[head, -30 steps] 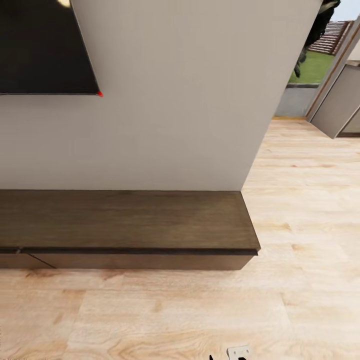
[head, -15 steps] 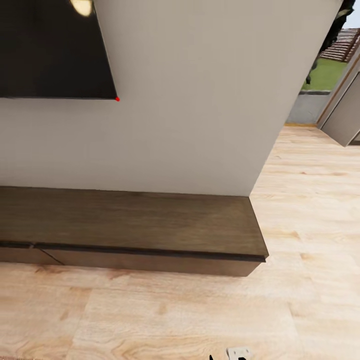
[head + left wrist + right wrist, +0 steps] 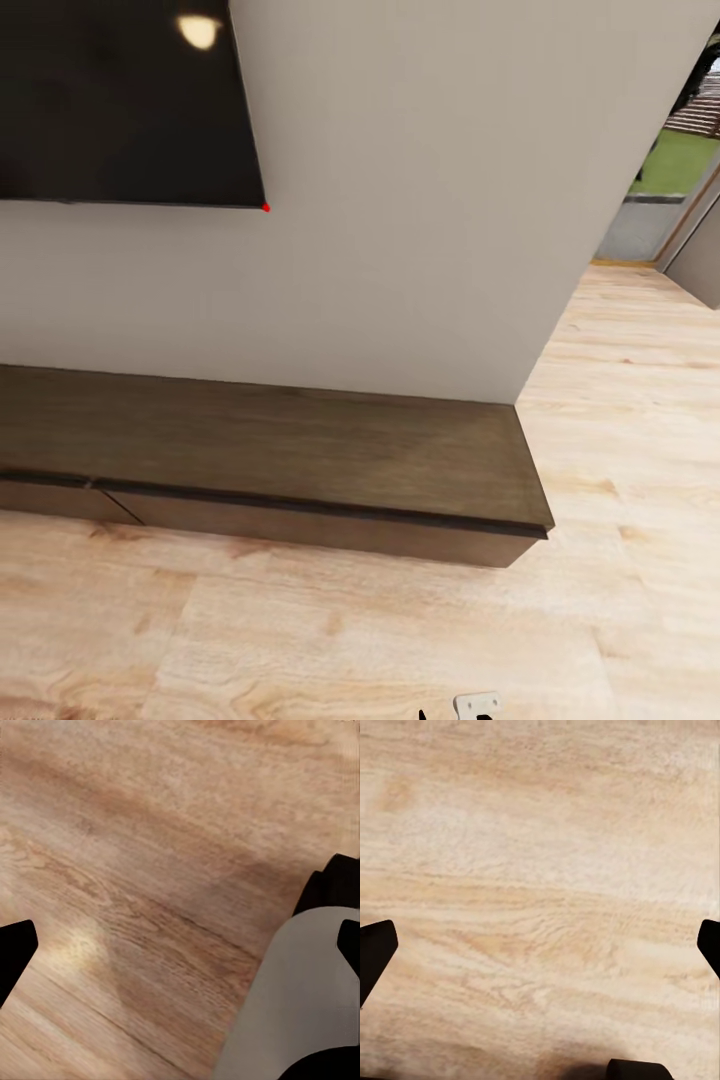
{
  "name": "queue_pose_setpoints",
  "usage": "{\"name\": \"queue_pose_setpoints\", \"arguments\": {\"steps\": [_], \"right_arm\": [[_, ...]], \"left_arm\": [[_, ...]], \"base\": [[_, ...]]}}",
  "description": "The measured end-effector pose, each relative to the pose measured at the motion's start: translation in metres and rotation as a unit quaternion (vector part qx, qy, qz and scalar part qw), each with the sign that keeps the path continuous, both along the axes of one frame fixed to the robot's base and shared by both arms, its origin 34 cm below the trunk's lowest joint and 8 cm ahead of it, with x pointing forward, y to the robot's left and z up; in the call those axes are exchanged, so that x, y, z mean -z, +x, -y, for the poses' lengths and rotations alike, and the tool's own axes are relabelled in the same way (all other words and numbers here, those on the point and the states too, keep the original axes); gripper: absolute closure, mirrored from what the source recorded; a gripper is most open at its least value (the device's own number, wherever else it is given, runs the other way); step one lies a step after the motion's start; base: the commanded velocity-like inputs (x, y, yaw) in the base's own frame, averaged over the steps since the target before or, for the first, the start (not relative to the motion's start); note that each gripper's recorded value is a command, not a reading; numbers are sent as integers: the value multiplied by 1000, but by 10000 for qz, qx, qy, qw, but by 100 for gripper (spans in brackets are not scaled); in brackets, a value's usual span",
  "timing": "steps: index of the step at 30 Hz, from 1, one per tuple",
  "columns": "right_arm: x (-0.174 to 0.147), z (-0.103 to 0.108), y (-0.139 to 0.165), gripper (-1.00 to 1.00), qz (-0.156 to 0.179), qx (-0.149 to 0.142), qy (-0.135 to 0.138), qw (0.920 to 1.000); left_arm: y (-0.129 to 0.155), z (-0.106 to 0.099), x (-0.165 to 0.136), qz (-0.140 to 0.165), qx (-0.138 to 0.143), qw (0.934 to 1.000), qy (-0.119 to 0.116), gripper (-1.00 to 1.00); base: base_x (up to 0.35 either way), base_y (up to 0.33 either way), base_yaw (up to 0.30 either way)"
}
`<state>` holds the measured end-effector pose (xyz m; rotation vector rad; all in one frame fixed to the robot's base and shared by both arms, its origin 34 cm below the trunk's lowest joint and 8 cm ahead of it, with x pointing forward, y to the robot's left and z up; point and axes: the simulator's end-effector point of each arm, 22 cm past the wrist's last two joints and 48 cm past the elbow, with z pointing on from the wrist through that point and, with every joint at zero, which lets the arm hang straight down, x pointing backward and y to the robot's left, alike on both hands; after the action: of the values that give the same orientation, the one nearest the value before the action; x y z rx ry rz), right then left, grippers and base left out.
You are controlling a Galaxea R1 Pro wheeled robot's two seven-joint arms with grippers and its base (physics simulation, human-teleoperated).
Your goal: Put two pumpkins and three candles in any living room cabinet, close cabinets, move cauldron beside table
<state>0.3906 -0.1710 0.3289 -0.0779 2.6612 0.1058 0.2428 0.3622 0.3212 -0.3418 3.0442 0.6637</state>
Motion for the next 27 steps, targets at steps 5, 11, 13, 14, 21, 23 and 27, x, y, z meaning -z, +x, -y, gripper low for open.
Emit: {"name": "queue_pose_setpoints", "arguments": {"steps": [5,11,13,14,21,23,27], "right_arm": [[-2,0,3,-100,39,3,0,10000],[-5,0,7,-100,86,4,0,10000],[-5,0,8,-100,102,3,0,9999],[-6,0,8,-100,110,1,0,9999],[-9,2,13,-100,167,0,-13,9999],[-9,2,14,-100,181,11,-14,9998],[-11,3,16,-100,214,19,-14,9998]], "left_arm": [[3,0,-1,39,0,10000,-1,-100],[7,0,-2,86,0,10000,3,-100],[8,0,-3,101,-1,9999,5,-100],[9,0,-3,110,-1,9999,3,-100],[13,0,-4,165,-1,9999,3,-100],[14,0,-4,181,-1,9998,0,-100],[16,0,-5,209,-2,9998,4,-100]], "base": [[0,0,122],[0,0,122],[0,0,121],[0,0,99],[0,0,-34],[0,0,-152],[0,0,-180]]}}
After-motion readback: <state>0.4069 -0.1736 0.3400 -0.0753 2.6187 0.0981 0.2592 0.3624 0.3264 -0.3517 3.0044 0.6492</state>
